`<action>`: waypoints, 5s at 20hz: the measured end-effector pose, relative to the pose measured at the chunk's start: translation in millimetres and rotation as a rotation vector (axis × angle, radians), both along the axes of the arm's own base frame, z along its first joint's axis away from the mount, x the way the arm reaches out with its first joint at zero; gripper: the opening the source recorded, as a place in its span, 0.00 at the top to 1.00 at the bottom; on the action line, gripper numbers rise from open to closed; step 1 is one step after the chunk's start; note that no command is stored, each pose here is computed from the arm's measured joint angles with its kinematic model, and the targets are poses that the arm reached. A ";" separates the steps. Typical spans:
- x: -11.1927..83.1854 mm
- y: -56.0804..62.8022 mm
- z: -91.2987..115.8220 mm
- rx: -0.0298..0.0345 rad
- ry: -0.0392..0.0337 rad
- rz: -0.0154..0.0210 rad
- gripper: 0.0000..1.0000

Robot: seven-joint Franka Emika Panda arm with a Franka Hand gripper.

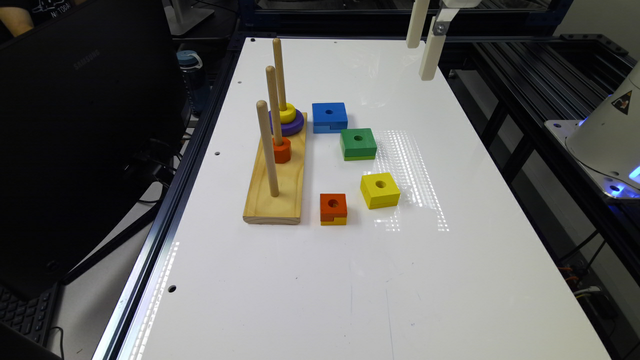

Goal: Pick up blue block.

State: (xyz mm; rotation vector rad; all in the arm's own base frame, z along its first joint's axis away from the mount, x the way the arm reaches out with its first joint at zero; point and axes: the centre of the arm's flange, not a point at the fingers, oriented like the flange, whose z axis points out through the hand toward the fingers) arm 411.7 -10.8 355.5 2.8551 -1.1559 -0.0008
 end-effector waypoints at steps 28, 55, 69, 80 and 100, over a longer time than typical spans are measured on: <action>49.6 -47.7 -1.3 0.0063 -0.0183 -0.0001 0.00; 67.8 -71.9 -1.4 0.0047 -0.0225 -0.0021 0.00; 74.3 -82.8 0.8 0.0040 -0.0293 -0.0011 0.00; 90.9 -91.8 -23.5 0.0110 -0.0158 0.0027 0.00; 95.0 -94.4 -60.0 0.0213 -0.0016 0.0103 0.00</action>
